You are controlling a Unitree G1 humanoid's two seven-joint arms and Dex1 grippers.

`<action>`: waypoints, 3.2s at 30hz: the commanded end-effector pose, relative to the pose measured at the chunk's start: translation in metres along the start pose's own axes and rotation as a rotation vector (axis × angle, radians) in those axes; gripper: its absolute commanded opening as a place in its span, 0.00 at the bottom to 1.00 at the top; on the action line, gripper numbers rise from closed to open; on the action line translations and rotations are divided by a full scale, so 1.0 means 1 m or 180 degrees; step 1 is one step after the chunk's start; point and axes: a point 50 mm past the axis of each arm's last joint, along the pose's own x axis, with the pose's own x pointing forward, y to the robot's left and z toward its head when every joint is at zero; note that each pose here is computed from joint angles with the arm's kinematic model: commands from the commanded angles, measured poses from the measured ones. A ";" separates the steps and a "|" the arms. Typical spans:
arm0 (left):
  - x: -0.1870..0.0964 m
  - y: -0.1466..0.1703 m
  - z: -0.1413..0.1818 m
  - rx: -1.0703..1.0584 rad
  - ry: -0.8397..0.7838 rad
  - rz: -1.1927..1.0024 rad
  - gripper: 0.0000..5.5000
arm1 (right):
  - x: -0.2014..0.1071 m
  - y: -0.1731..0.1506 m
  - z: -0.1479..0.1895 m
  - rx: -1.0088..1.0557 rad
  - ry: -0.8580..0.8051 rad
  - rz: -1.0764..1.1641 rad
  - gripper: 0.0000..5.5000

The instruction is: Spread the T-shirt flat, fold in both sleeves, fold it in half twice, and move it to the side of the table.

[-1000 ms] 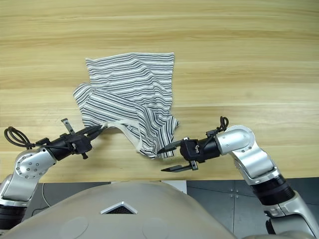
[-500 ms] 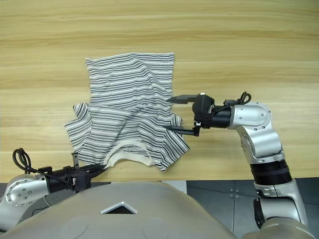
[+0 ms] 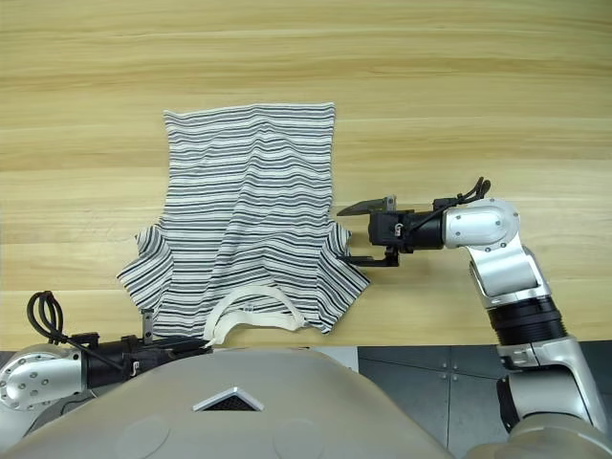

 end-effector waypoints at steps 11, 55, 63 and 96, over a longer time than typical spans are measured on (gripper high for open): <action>-0.008 0.004 -0.005 -0.0002 0.0220 0.0010 0.07 | 0.001 0.023 -0.002 0.0213 -0.0073 0.0180 0.72; -0.024 0.066 -0.071 -0.0059 0.0676 0.1581 1.00 | -0.039 0.044 -0.042 0.0039 0.1107 0.0094 0.72; -0.021 0.083 -0.072 0.0082 0.0701 0.1756 1.00 | -0.039 0.022 -0.058 -0.0361 0.1545 -0.0156 0.72; -0.071 0.146 -0.010 0.0402 -0.0226 0.2379 1.00 | 0.031 -0.108 0.014 -0.1465 0.0702 -0.0969 0.72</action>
